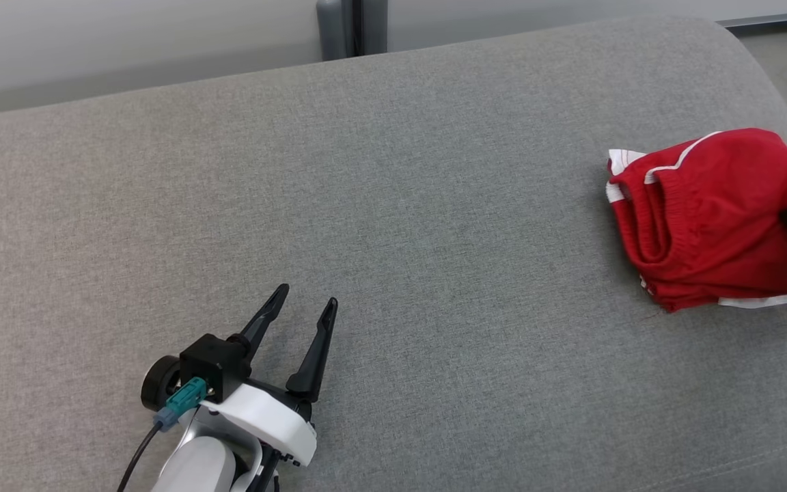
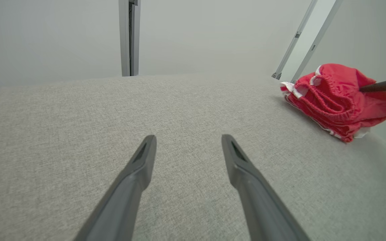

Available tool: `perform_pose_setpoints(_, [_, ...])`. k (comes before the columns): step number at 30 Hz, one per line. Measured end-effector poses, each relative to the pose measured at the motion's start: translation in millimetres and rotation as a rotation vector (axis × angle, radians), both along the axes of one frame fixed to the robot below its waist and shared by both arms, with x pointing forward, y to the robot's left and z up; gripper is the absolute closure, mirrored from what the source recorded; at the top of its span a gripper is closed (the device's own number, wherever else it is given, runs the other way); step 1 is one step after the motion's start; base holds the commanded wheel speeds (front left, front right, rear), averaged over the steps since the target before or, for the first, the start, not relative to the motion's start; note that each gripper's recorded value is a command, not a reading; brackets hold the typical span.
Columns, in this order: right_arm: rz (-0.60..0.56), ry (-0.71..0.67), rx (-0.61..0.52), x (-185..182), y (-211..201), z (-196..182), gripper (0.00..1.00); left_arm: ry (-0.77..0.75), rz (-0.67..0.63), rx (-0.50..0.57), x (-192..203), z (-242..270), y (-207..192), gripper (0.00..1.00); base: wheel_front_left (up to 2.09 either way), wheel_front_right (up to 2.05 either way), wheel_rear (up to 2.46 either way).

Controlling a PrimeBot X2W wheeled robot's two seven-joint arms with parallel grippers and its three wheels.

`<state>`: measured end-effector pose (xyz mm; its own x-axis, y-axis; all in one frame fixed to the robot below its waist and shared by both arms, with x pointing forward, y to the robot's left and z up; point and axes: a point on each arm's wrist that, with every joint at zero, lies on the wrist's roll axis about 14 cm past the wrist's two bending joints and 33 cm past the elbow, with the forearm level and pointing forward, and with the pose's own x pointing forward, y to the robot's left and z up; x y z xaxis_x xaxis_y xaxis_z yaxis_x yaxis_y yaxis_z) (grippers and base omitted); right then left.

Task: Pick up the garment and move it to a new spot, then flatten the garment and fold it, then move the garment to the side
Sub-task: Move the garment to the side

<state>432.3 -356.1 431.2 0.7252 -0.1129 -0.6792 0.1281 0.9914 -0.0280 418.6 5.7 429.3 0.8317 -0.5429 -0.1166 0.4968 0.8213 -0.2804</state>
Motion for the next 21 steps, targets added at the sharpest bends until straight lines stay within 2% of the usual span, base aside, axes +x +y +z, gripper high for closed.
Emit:
perform_pose_setpoints(4, [-0.026,-0.020,-0.061,5,-10,-2,1.00,0.003,0.003,0.005,2,-2,3,0.00,0.00,0.00,0.00])
perform_pose_setpoints(6, [-0.044,-0.025,-0.083,3,-15,-4,0.93,0.002,0.005,0.005,1,-1,4,0.00,0.00,0.00,0.00])
perform_pose_setpoints(7, [-0.050,-0.025,-0.101,2,-18,-5,0.78,0.002,0.006,0.005,1,-1,4,0.00,0.00,0.00,0.00])
perform_pose_setpoints(8, [-0.050,-0.036,-0.118,3,-20,-3,0.53,0.001,0.007,0.004,1,0,4,0.00,0.00,0.00,0.00])
perform_pose_setpoints(9, [-0.053,-0.051,-0.127,5,-21,0,0.00,-0.001,0.009,0.005,1,1,5,0.00,0.00,0.00,0.00])
perform_pose_setpoints(17, [-0.034,-0.160,-0.184,9,-23,27,0.00,-0.022,0.027,-0.003,-4,12,8,0.00,0.00,0.00,0.00])
perform_pose_setpoints(21, [-0.034,-0.280,-0.188,15,-20,52,0.00,-0.049,0.058,-0.004,-3,22,15,0.00,0.00,0.00,0.00])
